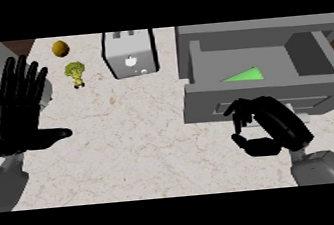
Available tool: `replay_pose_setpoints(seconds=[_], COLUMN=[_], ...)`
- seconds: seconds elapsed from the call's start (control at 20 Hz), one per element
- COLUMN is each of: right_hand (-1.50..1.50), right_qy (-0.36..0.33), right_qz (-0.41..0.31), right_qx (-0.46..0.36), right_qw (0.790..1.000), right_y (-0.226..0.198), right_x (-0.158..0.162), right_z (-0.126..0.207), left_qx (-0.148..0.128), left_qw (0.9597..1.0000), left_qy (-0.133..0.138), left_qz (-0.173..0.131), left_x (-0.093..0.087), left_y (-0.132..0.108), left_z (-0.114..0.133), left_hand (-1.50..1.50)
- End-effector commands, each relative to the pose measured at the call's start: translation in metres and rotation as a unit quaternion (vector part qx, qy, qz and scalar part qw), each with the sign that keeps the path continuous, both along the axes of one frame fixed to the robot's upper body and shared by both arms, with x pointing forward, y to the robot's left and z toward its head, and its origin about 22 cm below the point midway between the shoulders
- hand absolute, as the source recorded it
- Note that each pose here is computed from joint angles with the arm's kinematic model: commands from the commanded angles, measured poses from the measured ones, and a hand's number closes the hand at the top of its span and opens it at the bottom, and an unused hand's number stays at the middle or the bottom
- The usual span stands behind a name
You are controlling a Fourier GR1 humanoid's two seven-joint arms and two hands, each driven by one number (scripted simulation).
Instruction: Pick up the cup, place it into the drawer and close the drawer
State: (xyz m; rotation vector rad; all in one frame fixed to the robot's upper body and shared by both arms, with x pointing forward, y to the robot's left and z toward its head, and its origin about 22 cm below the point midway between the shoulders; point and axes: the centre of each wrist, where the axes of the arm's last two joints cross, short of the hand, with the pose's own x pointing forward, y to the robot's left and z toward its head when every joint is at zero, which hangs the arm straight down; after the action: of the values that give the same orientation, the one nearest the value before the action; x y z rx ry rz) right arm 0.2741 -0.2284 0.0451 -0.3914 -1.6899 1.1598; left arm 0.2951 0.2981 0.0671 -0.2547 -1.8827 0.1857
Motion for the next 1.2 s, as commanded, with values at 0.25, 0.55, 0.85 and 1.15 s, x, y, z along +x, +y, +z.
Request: replay_pose_setpoints(seconds=[0.25, 0.55, 0.85, 1.15], right_hand=[-1.50, -1.50, -1.50, -1.50], right_qy=[0.030, 0.046, 0.064, 0.078], right_qz=[-0.006, -0.012, -0.018, -0.021], right_qx=[-0.078, -0.074, -0.031, -0.043], right_qw=[0.996, 0.996, 0.997, 0.996], right_y=[0.019, 0.009, -0.003, -0.031], right_x=[0.056, 0.087, 0.117, 0.141], right_z=[-0.042, -0.057, -0.060, -0.036], left_qx=[-0.004, -0.014, -0.004, -0.019], left_qw=[1.0000, 0.9999, 1.0000, 0.9996], left_qy=[0.004, 0.004, 0.001, -0.004], left_qz=[0.003, 0.000, -0.002, -0.020], left_x=[-0.018, -0.028, -0.033, -0.034], left_y=[0.010, 0.048, 0.045, 0.047], left_z=[-0.022, -0.021, -0.012, -0.025], left_hand=[-1.50, -1.50, -1.50, -1.50])
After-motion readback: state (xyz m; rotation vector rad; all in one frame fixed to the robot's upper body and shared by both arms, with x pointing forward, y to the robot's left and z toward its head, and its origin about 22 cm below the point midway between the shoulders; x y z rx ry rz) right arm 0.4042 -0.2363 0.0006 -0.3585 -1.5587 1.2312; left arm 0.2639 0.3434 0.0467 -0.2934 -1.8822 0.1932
